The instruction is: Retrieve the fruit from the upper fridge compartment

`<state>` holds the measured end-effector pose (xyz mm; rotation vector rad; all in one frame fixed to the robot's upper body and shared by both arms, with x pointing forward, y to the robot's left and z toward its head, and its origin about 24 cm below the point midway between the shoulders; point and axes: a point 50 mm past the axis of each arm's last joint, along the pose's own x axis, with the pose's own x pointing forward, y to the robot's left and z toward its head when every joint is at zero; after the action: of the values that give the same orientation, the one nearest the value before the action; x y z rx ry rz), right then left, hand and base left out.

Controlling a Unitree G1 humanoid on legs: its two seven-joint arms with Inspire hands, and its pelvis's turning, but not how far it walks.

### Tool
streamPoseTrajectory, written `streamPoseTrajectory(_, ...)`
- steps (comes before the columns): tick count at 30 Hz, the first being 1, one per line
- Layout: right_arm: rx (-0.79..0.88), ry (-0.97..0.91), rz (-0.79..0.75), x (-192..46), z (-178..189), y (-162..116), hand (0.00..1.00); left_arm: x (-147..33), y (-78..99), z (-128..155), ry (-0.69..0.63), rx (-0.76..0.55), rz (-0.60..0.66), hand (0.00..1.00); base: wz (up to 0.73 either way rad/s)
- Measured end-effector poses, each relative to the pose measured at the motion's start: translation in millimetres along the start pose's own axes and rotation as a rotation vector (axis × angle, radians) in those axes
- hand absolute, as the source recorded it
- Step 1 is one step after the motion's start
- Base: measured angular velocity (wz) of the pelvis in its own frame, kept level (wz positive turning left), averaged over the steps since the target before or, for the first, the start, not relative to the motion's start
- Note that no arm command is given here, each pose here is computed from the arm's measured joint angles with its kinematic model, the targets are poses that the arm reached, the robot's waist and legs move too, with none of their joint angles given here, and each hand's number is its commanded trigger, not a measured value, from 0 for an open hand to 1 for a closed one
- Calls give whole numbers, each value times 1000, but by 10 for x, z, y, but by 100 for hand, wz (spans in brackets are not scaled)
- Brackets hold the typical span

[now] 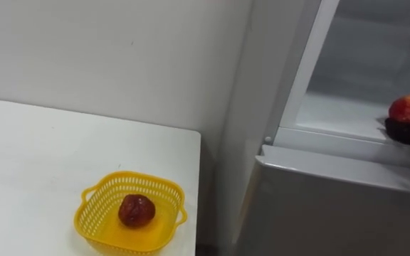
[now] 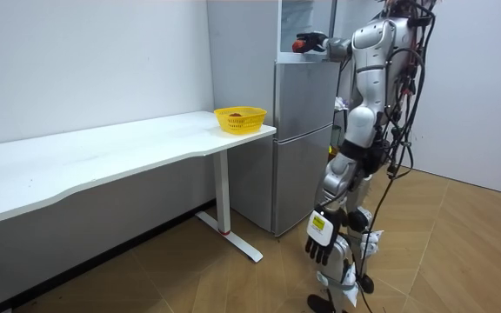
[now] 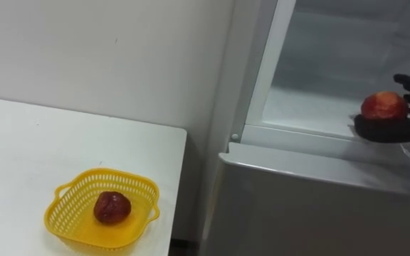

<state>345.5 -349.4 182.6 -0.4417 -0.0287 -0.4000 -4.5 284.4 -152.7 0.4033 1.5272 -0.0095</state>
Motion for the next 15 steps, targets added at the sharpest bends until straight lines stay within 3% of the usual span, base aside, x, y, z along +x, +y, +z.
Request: streamPoseTrajectory(15,-12,6,2,2,-1,-53,100,1,6,14,-3,-1,1,0,0)
